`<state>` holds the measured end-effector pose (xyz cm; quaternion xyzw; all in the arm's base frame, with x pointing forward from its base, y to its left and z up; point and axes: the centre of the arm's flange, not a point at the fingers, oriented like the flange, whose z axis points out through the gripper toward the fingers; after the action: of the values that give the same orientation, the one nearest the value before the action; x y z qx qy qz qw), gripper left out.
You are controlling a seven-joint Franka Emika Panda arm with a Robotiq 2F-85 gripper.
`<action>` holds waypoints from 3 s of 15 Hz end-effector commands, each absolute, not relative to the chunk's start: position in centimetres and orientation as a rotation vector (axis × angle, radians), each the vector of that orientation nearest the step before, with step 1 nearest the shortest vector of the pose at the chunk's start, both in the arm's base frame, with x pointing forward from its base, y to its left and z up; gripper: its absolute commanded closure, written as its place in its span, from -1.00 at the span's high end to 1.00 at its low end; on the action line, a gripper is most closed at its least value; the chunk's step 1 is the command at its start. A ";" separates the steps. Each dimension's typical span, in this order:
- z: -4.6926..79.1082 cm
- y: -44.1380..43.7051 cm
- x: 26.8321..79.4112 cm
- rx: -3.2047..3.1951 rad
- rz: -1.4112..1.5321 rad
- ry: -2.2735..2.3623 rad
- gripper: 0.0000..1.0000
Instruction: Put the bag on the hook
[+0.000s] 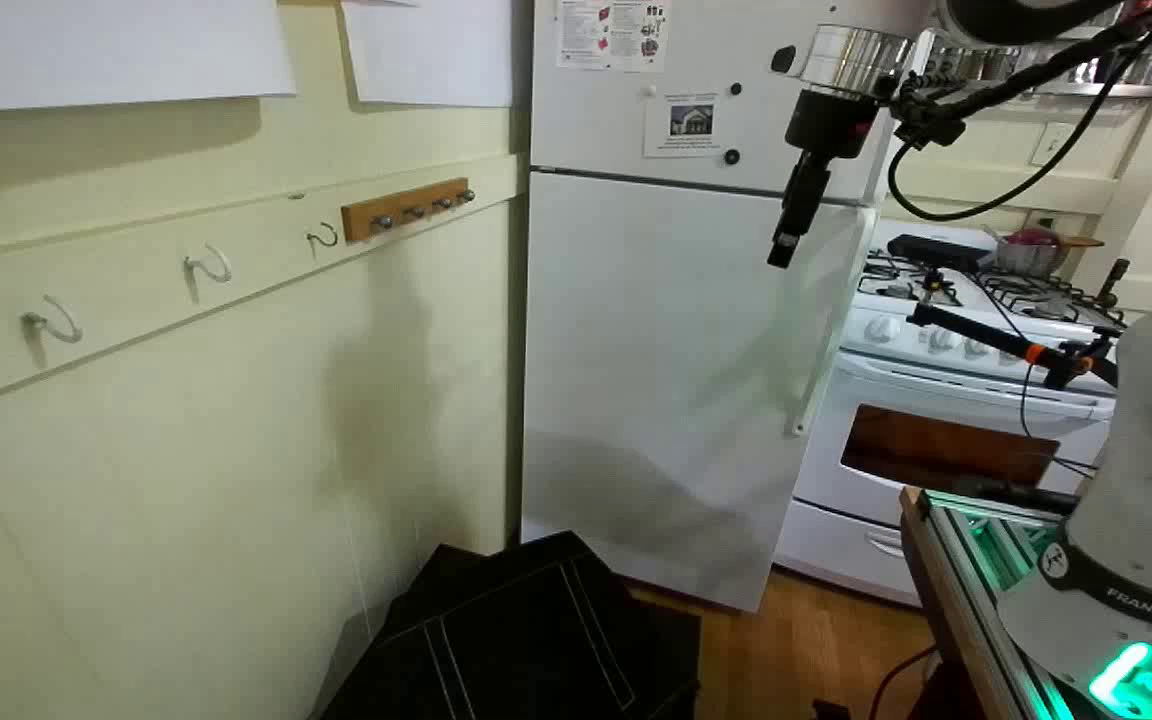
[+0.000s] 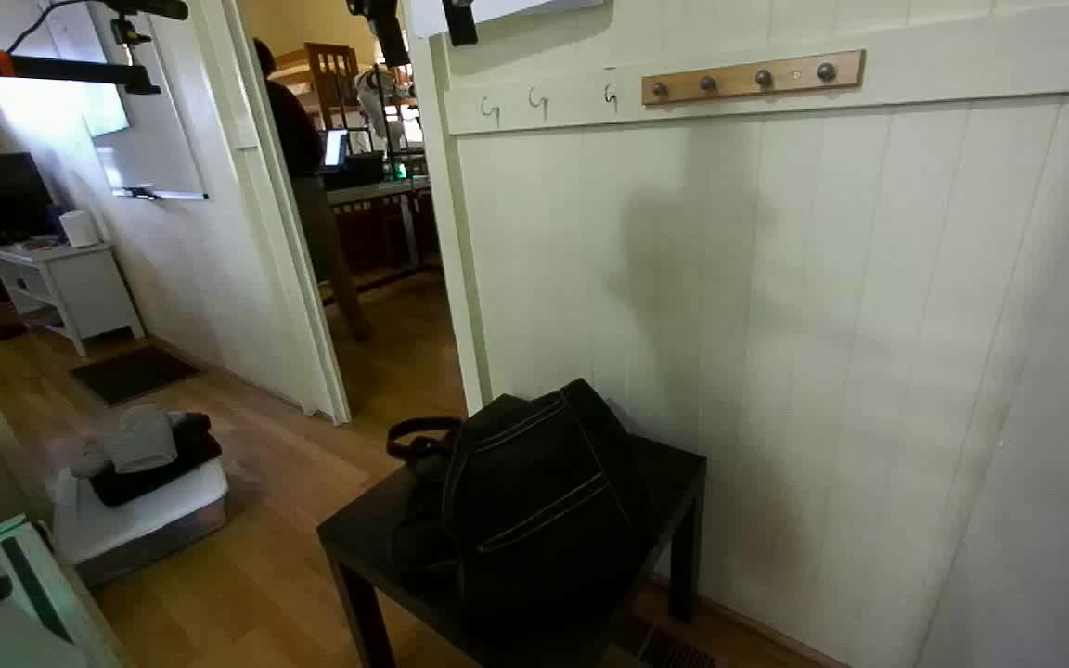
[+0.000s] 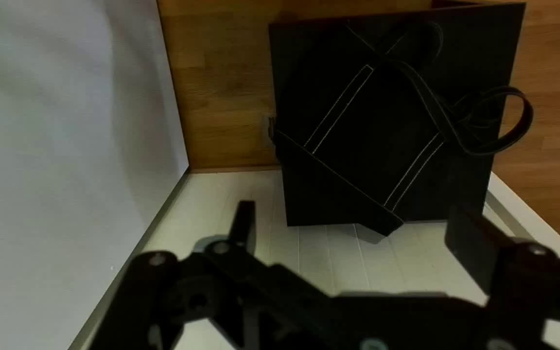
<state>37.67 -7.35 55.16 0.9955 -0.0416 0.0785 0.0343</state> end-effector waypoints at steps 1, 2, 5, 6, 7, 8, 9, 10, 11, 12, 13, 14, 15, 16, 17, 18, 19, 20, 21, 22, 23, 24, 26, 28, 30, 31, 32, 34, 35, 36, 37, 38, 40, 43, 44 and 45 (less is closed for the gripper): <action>55.2 -7.3 37.7 3.061 0.241 -0.128 1.00; 55.2 -7.3 37.7 3.061 0.241 -0.128 1.00; 55.2 -7.3 37.7 3.061 0.241 -0.128 1.00; 54.2 -7.0 38.8 3.081 0.230 -0.078 1.00; 53.2 -6.4 39.9 3.095 0.232 -0.021 1.00; 52.2 -5.7 41.0 3.107 0.234 0.041 1.00; 51.2 -4.8 42.1 3.114 0.250 0.106 1.00; 50.3 -3.9 43.2 3.118 0.268 0.175 1.00; 49.3 -3.1 44.2 3.121 0.277 0.229 1.00; 48.3 -2.3 45.1 3.129 0.287 0.286 1.00; 47.2 -1.5 46.0 3.134 0.282 0.334 1.00; 46.1 -0.8 46.8 3.144 0.271 0.387 1.00; 44.9 -0.1 47.6 3.153 0.254 0.432 1.00; 43.7 0.6 48.2 3.166 0.237 0.477 1.00; 42.6 1.2 48.8 3.174 0.212 0.515 1.00; 41.6 1.8 49.3 3.182 0.185 0.552 1.00; 40.5 2.2 49.8 3.187 0.162 0.584 1.00; 39.7 2.6 50.3 3.191 0.134 0.611 1.00; 38.5 3.1 50.8 3.193 0.108 0.643 1.00; 37.7 3.6 51.3 3.194 0.078 0.671 1.00; 36.8 4.0 51.8 3.197 0.056 0.696 1.00; 36.3 4.4 52.1 3.193 0.018 0.710 1.00; 36.8 4.1 50.6 3.180 0.034 0.678 1.00; 36.1 4.5 51.2 3.179 0.016 0.688 1.00; 36.1 4.5 51.4 3.178 0.017 0.690 1.00; 36.1 4.4 51.4 3.178 0.020 0.690 1.00; 36.2 4.5 51.4 3.178 0.022 0.691 1.00; 33.5 5.1 52.9 3.212 -0.008 0.733 1.00; 32.4 5.4 53.3 3.227 -0.010 0.754 1.00; 31.3 5.8 53.6 3.241 -0.013 0.776 1.00; 30.4 6.3 53.9 3.249 -0.012 0.801 1.00; 29.4 6.9 54.2 3.244 -0.039 0.822 1.00; 27.0 8.2 54.9 3.239 -0.085 0.864 1.00; 23.9 10.3 56.1 3.235 -0.147 0.949 1.00; 22.9 11.1 56.5 3.233 -0.166 0.977 1.00; 22.1 11.7 56.9 3.232 -0.183 1.004 1.00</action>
<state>54.44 10.17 24.92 0.9546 0.2735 -0.0484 -0.1075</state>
